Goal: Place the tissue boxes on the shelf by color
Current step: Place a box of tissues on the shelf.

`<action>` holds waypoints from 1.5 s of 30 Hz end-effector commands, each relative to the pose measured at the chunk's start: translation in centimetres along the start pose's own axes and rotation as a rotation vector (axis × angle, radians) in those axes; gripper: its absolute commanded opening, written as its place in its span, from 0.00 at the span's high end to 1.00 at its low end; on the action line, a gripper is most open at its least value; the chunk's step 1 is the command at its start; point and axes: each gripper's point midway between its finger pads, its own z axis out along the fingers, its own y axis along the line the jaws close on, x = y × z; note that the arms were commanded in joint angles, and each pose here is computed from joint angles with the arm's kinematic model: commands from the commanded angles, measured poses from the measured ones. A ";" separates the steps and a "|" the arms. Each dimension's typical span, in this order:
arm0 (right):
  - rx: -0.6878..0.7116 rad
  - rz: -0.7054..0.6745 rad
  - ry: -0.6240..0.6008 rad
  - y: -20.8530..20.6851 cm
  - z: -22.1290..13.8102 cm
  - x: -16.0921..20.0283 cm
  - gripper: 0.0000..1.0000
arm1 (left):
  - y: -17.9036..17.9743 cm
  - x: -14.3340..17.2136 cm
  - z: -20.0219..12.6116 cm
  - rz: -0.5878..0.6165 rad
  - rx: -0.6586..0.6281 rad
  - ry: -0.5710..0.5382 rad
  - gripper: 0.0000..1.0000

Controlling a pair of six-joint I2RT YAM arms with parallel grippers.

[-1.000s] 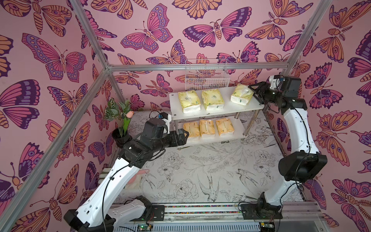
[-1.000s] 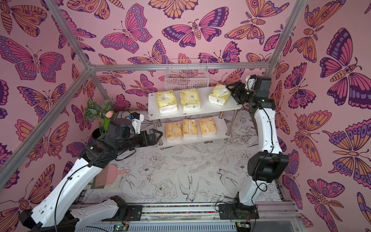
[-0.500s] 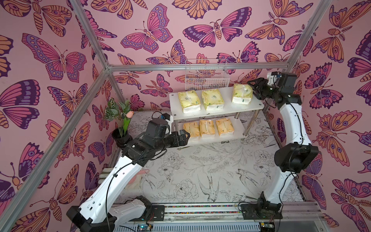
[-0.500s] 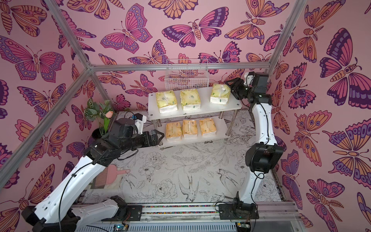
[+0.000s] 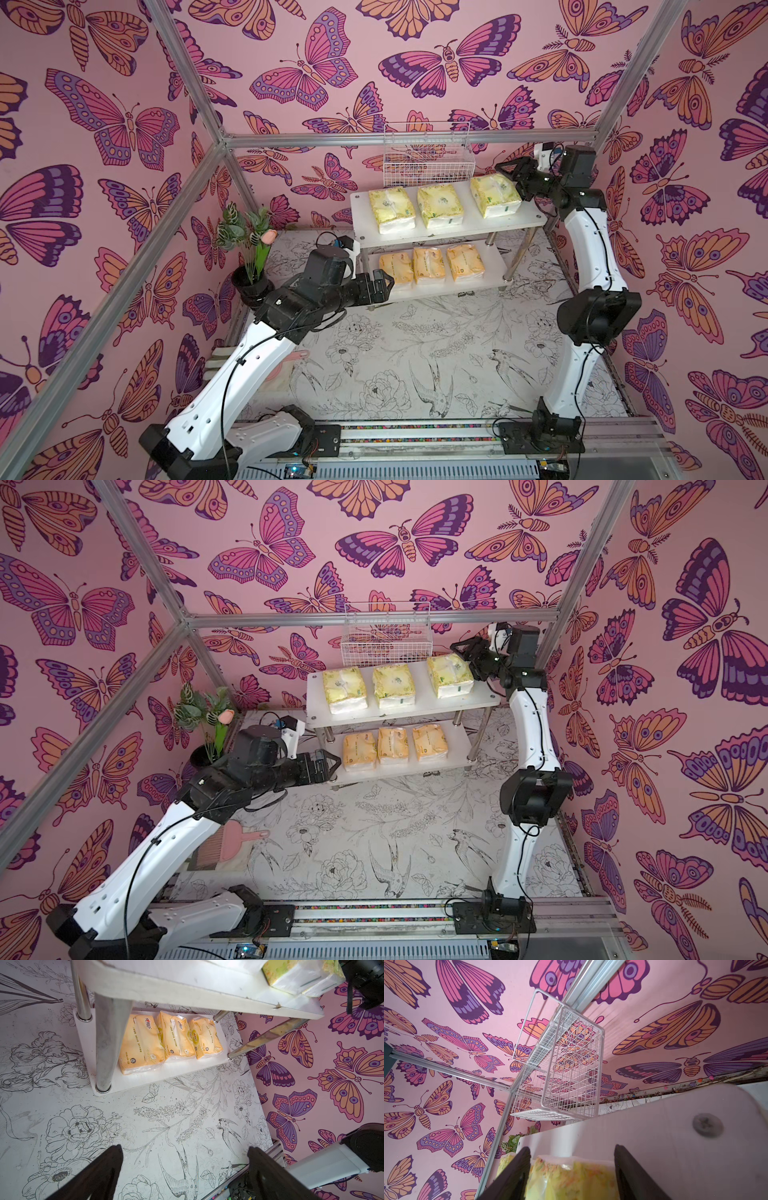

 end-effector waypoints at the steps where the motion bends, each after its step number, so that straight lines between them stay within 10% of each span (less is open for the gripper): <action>1: -0.005 -0.004 0.025 0.4 -0.2 1.1 0.33 | 0.3 0.3 0.4 -0.004 0.001 0.009 0.00; 29: 0.069 -0.036 -0.109 1.4 -4.6 2.6 0.29 | 0.4 -0.2 -0.1 0.009 -0.005 -0.031 0.00; 38: 0.201 -0.148 -0.294 4.4 -11.2 1.1 0.01 | 1.3 -3.8 -2.9 0.058 -0.093 -0.182 0.00; 45: 0.449 -0.250 -0.467 4.0 -19.9 3.1 0.01 | 5.5 -8.1 -7.5 0.156 -0.381 -0.421 0.00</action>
